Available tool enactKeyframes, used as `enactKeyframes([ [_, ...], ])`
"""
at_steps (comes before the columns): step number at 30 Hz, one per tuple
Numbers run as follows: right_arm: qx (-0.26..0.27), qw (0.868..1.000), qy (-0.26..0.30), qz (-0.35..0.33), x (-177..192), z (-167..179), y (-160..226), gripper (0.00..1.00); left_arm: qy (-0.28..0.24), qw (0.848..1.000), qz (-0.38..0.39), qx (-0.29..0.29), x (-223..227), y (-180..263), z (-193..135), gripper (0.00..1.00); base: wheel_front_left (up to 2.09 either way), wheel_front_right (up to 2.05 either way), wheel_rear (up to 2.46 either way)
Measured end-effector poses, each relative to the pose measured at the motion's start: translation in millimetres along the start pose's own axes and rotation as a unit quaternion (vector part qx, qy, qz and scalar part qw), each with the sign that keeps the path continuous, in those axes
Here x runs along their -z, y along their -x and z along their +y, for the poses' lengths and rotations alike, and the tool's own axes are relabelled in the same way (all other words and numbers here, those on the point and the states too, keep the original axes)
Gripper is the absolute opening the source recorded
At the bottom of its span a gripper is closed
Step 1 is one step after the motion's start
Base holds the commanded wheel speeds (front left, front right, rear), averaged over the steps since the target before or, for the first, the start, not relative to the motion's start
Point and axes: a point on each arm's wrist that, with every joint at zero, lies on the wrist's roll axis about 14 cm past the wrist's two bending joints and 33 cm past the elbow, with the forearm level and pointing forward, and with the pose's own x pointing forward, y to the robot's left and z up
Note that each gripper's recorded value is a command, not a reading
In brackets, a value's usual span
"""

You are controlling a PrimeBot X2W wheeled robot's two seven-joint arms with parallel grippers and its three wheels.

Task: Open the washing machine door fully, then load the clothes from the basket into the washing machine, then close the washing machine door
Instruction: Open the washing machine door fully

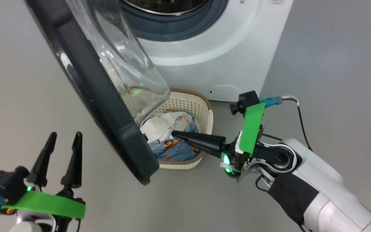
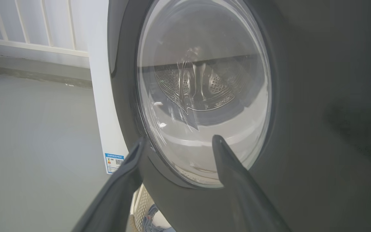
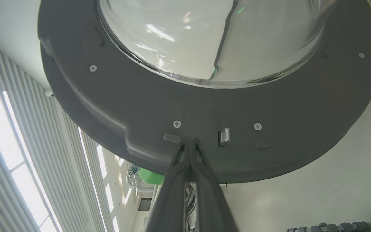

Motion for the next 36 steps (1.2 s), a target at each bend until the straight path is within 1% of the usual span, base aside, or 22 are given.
enactKeyframes([
  [6, 0.003, 0.999, -0.001, -0.045, 2, 0, 29, 0.0, 0.005, 1.0, 0.008, 0.008, 6, 11, -7, 1.0, 0.0, 0.0, 0.0],
  [10, -0.001, 0.997, -0.001, -0.072, 2, 4, 43, 0.0, 0.005, 1.0, 0.003, 0.019, 4, 9, -14, 1.0, 0.0, 0.0, 0.0],
  [17, -0.003, 0.992, -0.007, -0.127, 2, 2, 70, 0.0, 0.007, 1.0, 0.004, 0.027, 4, 12, -19, 1.0, 0.0, 0.0, 0.0],
  [18, -0.005, 0.99, -0.008, -0.142, 0, 2, 74, 0.2, 0.008, 1.0, 0.005, 0.027, 5, 12, -19, 1.0, 0.0, 0.0, 0.0],
  [19, -0.007, 0.988, -0.008, -0.156, -3, 3, 78, 0.47, 0.007, 1.0, 0.005, 0.027, 6, 13, -20, 1.0, 0.0, 0.0, 0.0],
  [20, -0.01, 0.986, -0.006, -0.168, -4, 5, 82, 1.0, 0.005, 1.0, 0.006, 0.028, 6, 13, -20, 1.0, 0.0, 0.0, 0.0],
  [23, -0.017, 0.979, -0.003, -0.204, -9, 8, 94, 1.0, 0.006, 1.0, 0.005, 0.028, 6, 14, -20, 1.0, 0.0, 0.0, 0.0],
  [27, -0.006, 0.968, 0.003, -0.251, -13, 0, 113, 1.0, 0.004, 0.999, 0.007, 0.031, 7, 15, -22, 1.0, 0.0, 0.0, 0.0],
  [30, 0.008, 0.951, 0.032, -0.308, -25, 0, 132, 1.0, 0.006, 0.999, 0.005, 0.034, 6, 13, -25, 1.0, 0.0, 0.0, 0.0],
  [33, 0.025, 0.922, 0.082, -0.377, -44, 5, 154, 1.0, 0.008, 0.999, 0.004, 0.039, 7, 11, -28, 1.0, 0.0, 0.0, 0.0],
  [35, 0.044, 0.896, 0.125, -0.424, -55, 7, 169, 1.0, 0.01, 0.999, 0.005, 0.041, 8, 10, -30, 1.0, 0.0, 0.0, 0.0],
  [36, 0.061, 0.871, 0.157, -0.461, -64, 7, 182, 1.0, 0.01, 0.999, 0.006, 0.042, 9, 9, -31, 1.0, 0.0, 0.0, 0.0],
])
